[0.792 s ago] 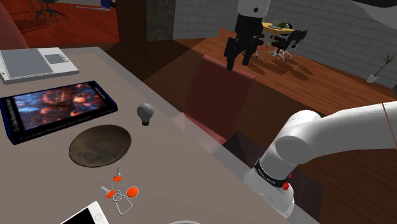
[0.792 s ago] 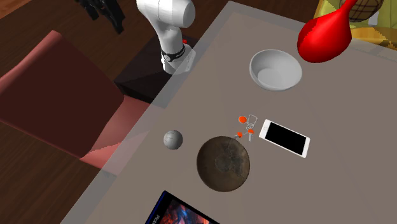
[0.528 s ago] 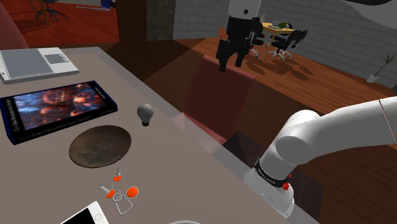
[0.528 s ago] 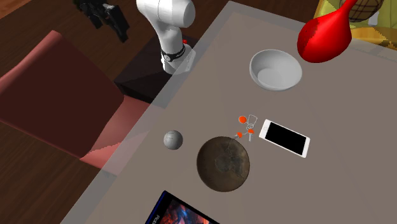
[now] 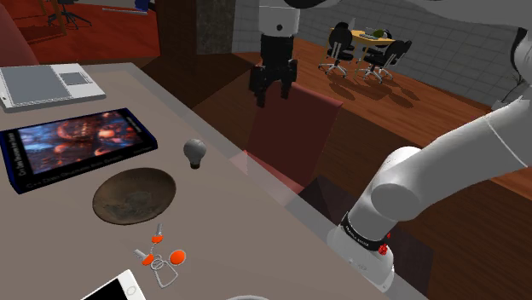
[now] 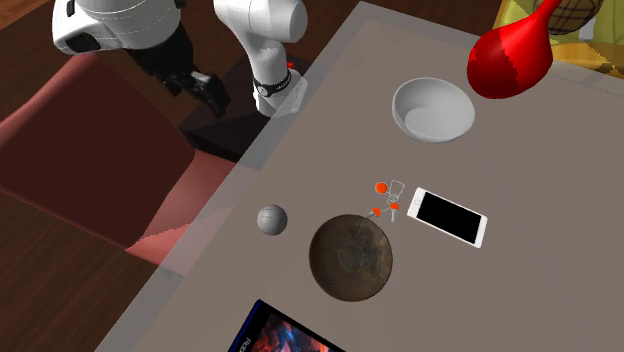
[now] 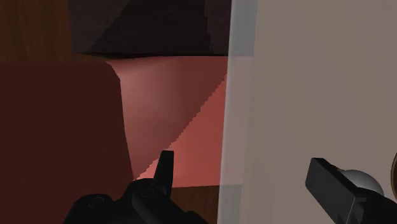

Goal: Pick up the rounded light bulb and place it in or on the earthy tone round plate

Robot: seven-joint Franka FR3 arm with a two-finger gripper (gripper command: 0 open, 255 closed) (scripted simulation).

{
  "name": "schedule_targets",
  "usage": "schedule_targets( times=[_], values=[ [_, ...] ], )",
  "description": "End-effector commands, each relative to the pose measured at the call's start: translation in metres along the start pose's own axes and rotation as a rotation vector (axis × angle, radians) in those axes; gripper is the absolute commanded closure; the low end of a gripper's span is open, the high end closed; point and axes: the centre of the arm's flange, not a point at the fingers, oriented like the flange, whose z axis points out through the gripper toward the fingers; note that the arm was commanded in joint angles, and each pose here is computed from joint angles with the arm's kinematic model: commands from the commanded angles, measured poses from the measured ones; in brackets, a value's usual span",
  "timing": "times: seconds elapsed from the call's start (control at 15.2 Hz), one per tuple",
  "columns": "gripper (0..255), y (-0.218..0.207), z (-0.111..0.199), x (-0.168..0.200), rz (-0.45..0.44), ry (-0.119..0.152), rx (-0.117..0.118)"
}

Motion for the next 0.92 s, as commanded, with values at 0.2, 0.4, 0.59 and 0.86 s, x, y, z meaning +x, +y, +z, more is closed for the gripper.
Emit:
schedule_targets(
  times=[0.2,0.4,0.59,0.86],
  values=[
    [0,-0.056,0.021,0.042,-0.033,-0.027,-0.011],
    [0,-0.09,0.033,0.064,-0.052,-0.043,-0.019],
    [0,-0.124,0.046,0.085,-0.072,-0.06,-0.027],
    [0,-0.169,0.064,0.112,-0.098,-0.082,-0.037]
  ],
)
